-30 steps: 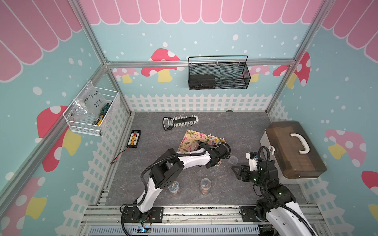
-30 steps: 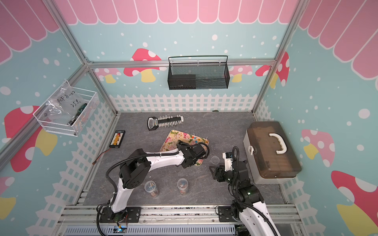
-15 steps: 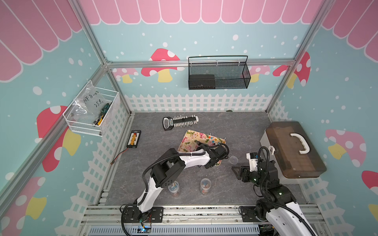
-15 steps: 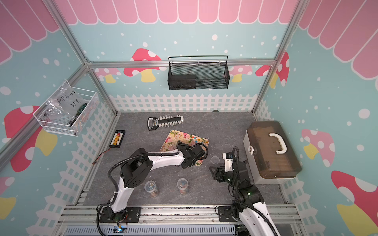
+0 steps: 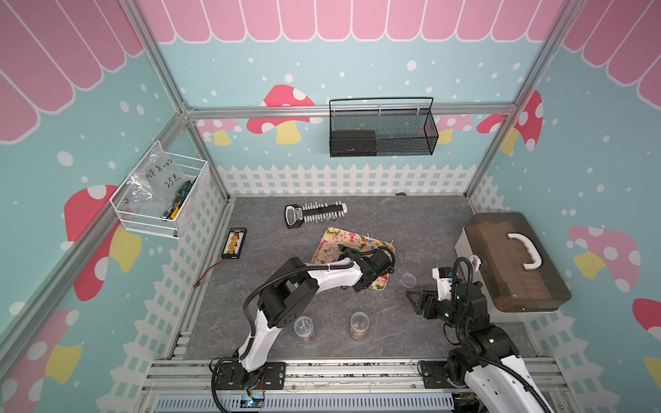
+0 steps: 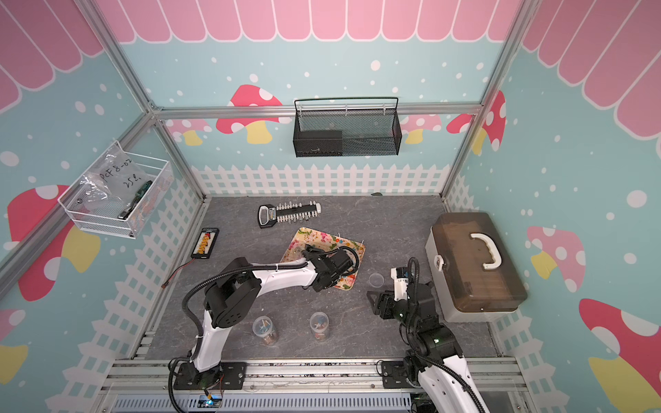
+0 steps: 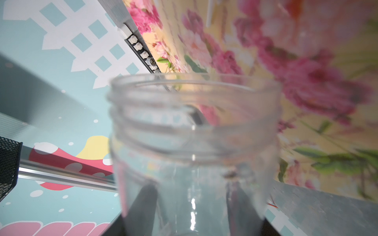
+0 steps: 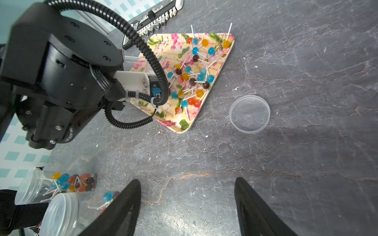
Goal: Pour the candies out of the jar
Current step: 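Pour the candies out of the jar onto the tray.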
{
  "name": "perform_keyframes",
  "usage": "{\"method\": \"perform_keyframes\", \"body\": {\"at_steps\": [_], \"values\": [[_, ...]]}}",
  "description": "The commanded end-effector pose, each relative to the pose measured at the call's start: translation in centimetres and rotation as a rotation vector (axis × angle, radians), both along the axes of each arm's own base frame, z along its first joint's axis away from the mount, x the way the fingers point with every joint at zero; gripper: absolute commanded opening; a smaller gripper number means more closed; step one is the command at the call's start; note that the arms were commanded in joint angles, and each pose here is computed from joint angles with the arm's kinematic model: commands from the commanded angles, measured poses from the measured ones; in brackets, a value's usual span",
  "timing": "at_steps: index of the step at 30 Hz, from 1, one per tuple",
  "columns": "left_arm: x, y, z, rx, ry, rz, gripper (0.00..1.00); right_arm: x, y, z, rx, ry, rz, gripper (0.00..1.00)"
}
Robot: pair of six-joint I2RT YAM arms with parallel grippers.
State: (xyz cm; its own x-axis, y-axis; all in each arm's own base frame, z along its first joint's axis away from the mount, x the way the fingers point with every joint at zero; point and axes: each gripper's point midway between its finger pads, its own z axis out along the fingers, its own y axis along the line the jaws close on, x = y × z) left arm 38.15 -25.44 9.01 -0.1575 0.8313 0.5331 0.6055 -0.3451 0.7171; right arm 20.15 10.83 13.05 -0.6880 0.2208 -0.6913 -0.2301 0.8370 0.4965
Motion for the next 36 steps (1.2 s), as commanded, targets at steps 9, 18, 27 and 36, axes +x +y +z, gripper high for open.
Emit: {"method": "perform_keyframes", "body": {"at_steps": [9, 18, 27, 36], "values": [[-0.8, 0.1, -1.3, -0.143, 0.021, 0.058, 0.44, 0.7, -0.5, 1.9, -0.041, -0.003, -0.015, 0.71], [-1.5, 0.4, 2.9, -0.470, -0.024, 0.162, 0.44, 2.4, -0.5, 6.8, -0.089, -0.061, -0.006, 0.71], [-3.3, 0.1, 6.4, -0.843, -0.006, 0.226, 0.44, 5.8, 2.0, 11.8, -0.103, -0.071, 0.119, 0.68], [-6.0, -2.4, 12.9, -1.331, 0.033, 0.151, 0.45, 7.7, 6.5, 17.6, 0.029, -0.106, 0.338, 0.61]]}}
